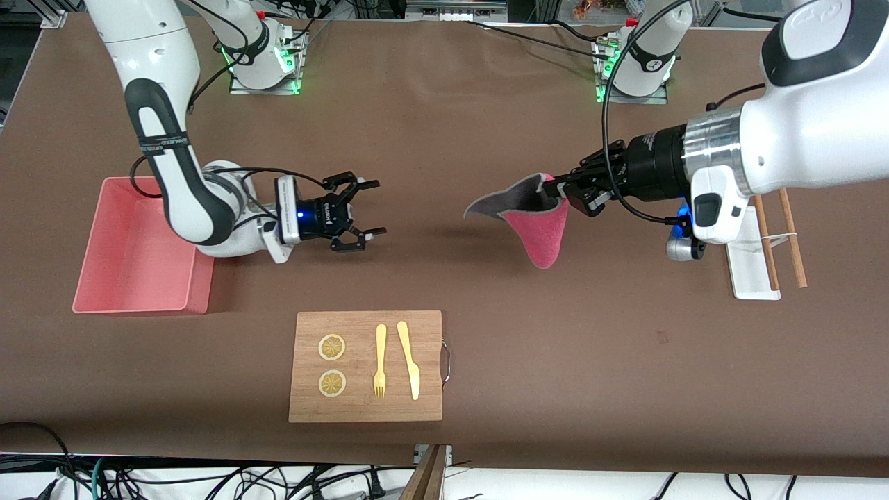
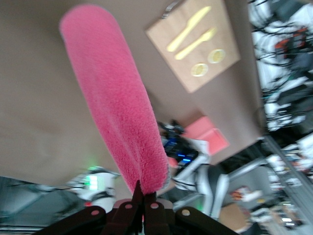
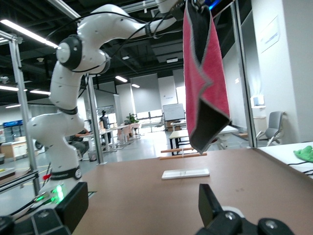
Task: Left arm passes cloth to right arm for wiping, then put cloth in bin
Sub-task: 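Lift the cloth off the stand with the left gripper toward the right gripper, then grasp the cloth with the right gripper beside the left gripper, then pull the cloth away with the right gripper while the left gripper releases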
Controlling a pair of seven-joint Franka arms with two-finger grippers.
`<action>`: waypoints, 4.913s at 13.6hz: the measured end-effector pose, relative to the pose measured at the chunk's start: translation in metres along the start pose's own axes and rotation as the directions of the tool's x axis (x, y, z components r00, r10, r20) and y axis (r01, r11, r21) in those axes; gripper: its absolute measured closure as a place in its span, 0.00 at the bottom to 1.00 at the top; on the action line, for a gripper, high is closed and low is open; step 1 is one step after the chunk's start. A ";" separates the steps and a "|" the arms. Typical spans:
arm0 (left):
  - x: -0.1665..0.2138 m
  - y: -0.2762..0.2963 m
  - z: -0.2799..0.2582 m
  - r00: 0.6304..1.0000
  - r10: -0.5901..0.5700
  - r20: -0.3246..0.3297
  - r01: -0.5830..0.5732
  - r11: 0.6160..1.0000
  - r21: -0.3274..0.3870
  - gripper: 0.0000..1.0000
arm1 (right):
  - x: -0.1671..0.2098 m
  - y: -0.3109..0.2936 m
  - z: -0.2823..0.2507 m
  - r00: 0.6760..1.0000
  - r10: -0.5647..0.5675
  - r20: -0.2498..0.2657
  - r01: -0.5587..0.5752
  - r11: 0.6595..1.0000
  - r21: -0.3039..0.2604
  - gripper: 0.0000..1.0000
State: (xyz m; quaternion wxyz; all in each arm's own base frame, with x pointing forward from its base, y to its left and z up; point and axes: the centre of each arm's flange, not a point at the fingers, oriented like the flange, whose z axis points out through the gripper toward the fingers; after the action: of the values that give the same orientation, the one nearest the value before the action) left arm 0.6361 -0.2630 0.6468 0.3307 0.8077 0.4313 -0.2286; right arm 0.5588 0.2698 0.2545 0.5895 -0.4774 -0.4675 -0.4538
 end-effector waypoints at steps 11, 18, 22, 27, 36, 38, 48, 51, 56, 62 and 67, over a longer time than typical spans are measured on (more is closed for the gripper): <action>-0.089 0.016 0.048 0.984 -0.173 0.037 0.175 0.981 -0.087 0.98 | 0.069 0.006 0.092 0.983 -0.009 -0.182 -0.030 0.977 -0.213 0.00; -0.098 0.014 0.039 0.984 -0.171 0.039 0.174 0.980 -0.098 0.98 | 0.082 0.012 0.101 0.979 0.011 -0.202 -0.062 0.966 -0.250 0.00; -0.097 0.014 0.039 0.984 -0.172 0.039 0.175 0.980 -0.097 0.98 | 0.098 0.017 0.116 0.978 0.019 -0.206 -0.078 0.957 -0.280 0.06; -0.097 0.014 0.039 0.984 -0.172 0.039 0.175 0.980 -0.097 0.98 | 0.112 0.021 0.123 0.976 0.032 -0.216 -0.097 0.950 -0.297 0.45; -0.097 0.014 0.039 0.984 -0.172 0.039 0.175 0.980 -0.097 0.98 | 0.119 0.026 0.120 0.974 0.038 -0.221 -0.108 0.944 -0.312 0.98; -0.097 0.014 0.039 0.984 -0.172 0.039 0.175 0.980 -0.097 0.98 | 0.127 0.030 0.118 0.974 0.024 -0.224 -0.096 0.943 -0.318 0.98; -0.097 0.014 0.039 0.984 -0.173 0.038 0.176 0.980 -0.098 0.63 | 0.157 0.050 0.065 0.986 0.070 -0.150 -0.114 0.945 -0.308 0.98; -0.095 0.014 0.038 0.984 -0.174 0.034 0.176 0.979 -0.100 0.32 | 0.182 0.055 0.028 0.992 0.104 -0.070 -0.120 0.951 -0.285 0.98; -0.077 0.003 0.046 0.975 -0.146 -0.167 0.146 0.989 -0.014 0.00 | 0.222 0.047 -0.030 0.985 0.155 0.075 -0.134 0.966 -0.222 0.98; 0.021 -0.028 0.070 0.864 -0.083 -0.497 0.208 0.957 0.202 0.00 | 0.278 0.000 -0.120 0.894 0.336 0.296 -0.289 0.938 -0.191 0.98; 0.148 -0.049 0.080 0.780 0.003 -0.626 0.265 0.904 0.335 0.00 | 0.333 -0.063 -0.185 0.704 0.563 0.432 -0.437 0.824 -0.361 0.98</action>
State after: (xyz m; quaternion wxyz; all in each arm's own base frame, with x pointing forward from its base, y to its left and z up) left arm 0.6658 -0.2207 0.4792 -0.0187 0.8552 0.5143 -0.0616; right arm 0.5690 0.0497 0.5718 0.4816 -0.7563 -0.4046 -0.1798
